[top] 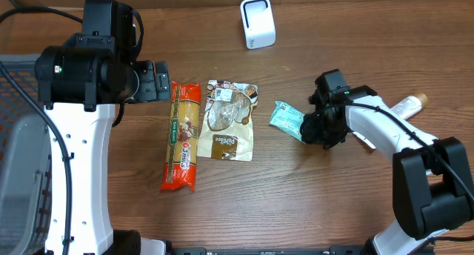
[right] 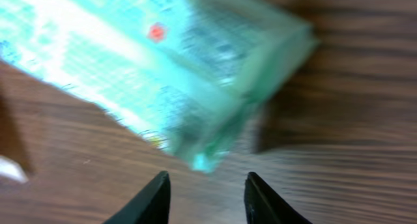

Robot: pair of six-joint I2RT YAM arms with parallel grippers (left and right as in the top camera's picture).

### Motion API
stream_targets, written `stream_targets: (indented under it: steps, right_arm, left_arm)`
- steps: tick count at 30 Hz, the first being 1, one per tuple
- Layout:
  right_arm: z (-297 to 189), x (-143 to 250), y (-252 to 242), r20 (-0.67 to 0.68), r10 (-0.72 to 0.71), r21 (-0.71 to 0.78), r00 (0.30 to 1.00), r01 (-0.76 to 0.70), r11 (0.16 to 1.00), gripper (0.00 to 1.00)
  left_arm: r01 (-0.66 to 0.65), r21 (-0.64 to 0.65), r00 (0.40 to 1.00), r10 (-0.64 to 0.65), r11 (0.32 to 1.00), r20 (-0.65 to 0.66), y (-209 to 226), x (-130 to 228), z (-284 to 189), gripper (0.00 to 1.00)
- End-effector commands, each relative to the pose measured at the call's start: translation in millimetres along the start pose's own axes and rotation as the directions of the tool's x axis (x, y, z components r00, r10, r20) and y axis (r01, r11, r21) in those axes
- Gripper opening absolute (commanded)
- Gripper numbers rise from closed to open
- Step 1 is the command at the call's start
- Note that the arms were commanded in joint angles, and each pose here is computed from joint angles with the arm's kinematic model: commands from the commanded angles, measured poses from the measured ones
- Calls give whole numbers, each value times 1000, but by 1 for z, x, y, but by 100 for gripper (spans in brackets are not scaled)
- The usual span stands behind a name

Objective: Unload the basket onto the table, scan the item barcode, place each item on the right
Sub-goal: 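Drag the wipes pack rightward and flip it with the right gripper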

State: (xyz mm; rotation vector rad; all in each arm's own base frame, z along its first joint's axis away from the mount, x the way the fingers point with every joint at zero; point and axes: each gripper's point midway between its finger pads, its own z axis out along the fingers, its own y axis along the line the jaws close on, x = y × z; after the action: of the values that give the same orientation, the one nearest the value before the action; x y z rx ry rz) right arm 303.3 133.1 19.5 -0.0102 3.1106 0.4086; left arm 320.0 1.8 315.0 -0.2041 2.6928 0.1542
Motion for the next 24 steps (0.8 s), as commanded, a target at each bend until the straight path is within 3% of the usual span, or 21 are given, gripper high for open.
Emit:
stream_targets:
  steps: [1,2,3,11,21,24]
  right_arm:
    - [-2,0,9,-7,20,-74,1000,-20,997,42]
    - [-4,-4,8,-3,25,-115,1000,-25,993,52]
    - [-8,-7,9,1,25,-169,1000,-24,985,54]
    - [-41,-41,-8,85,147,-507,986,-84,858,63]
    - [5,-28,-9,49,306,-429,951,-257,866,61]
    - [13,-29,-15,75,335,-397,939,-280,874,56]
  left_arm:
    - [12,-14,1000,-11,1000,7,4,-1,-1,100]
    - [12,-14,1000,-11,1000,7,4,-1,-1,100]
    - [12,-14,1000,-11,1000,7,4,-1,-1,100]
    - [12,-14,1000,-11,1000,7,4,-1,-1,100]
    - [12,-14,1000,-11,1000,7,4,-1,-1,100]
    - [12,-14,1000,-11,1000,7,4,-1,-1,100]
